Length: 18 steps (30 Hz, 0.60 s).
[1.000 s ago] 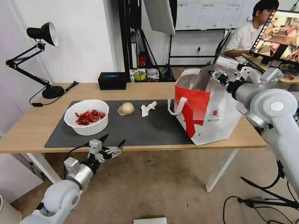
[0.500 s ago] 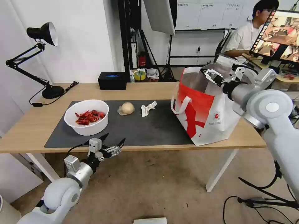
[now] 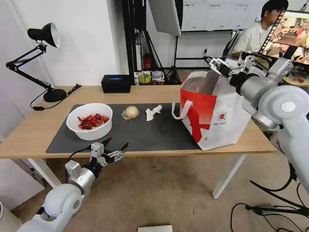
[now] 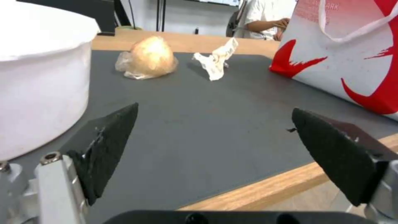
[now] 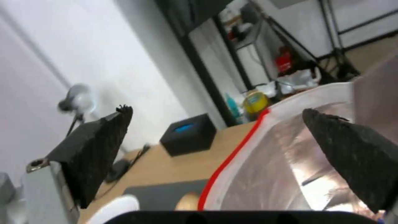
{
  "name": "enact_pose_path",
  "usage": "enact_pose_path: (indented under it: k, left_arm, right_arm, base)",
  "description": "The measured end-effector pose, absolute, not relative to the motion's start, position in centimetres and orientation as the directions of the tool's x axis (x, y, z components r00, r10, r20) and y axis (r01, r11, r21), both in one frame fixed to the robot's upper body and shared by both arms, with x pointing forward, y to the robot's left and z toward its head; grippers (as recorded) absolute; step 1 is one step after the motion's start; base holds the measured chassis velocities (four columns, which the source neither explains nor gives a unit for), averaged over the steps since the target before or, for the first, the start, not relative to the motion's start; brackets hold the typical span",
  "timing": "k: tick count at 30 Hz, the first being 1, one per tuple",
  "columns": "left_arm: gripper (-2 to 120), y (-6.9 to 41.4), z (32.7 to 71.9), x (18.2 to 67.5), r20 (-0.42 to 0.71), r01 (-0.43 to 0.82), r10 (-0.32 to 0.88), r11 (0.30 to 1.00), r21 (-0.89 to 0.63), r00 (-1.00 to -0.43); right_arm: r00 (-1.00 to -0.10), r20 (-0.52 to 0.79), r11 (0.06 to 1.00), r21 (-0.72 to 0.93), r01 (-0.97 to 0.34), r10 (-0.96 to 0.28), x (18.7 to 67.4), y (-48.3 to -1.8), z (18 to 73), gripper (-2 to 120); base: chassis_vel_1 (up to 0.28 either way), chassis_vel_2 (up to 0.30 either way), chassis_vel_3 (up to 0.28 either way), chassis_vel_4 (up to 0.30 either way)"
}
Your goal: Pick up the trash from the table and place it into the takeout bag.
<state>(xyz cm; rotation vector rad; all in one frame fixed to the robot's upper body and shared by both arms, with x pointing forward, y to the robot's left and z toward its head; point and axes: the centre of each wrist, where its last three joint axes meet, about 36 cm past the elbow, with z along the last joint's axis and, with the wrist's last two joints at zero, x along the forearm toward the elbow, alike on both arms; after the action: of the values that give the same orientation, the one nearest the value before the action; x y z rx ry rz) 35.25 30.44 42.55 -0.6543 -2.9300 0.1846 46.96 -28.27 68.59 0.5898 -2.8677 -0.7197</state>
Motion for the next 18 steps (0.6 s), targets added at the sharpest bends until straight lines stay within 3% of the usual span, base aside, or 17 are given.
enact_pose_path:
  k: [7, 9, 18]
  left_arm:
    - [100, 31.4, 42.1, 34.9, 0.106, 0.404, 0.418, 0.905, -0.135, -0.902]
    - [100, 31.8, 42.0, 34.6, 0.108, 0.391, 0.405, 0.911, -0.129, -0.908]
    - [100, 33.1, 41.7, 33.6, 0.111, 0.371, 0.377, 0.926, -0.069, -0.920]
  right_arm:
    - [-0.846, -0.003, 0.801, 0.318, -0.506, -0.533, 45.1, -27.7, 66.6, 100]
    - [-0.808, -0.014, 0.792, 0.184, -0.581, -0.589, 43.6, -27.1, 64.9, 100]
    - [-0.781, -0.013, 0.781, 0.010, -0.625, -0.625, 38.9, -24.6, 59.2, 100]
  base:
    - [0.000, 0.000, 0.000, 0.000]
    - [0.000, 0.000, 0.000, 0.000]
    - [0.000, 0.000, 0.000, 0.000]
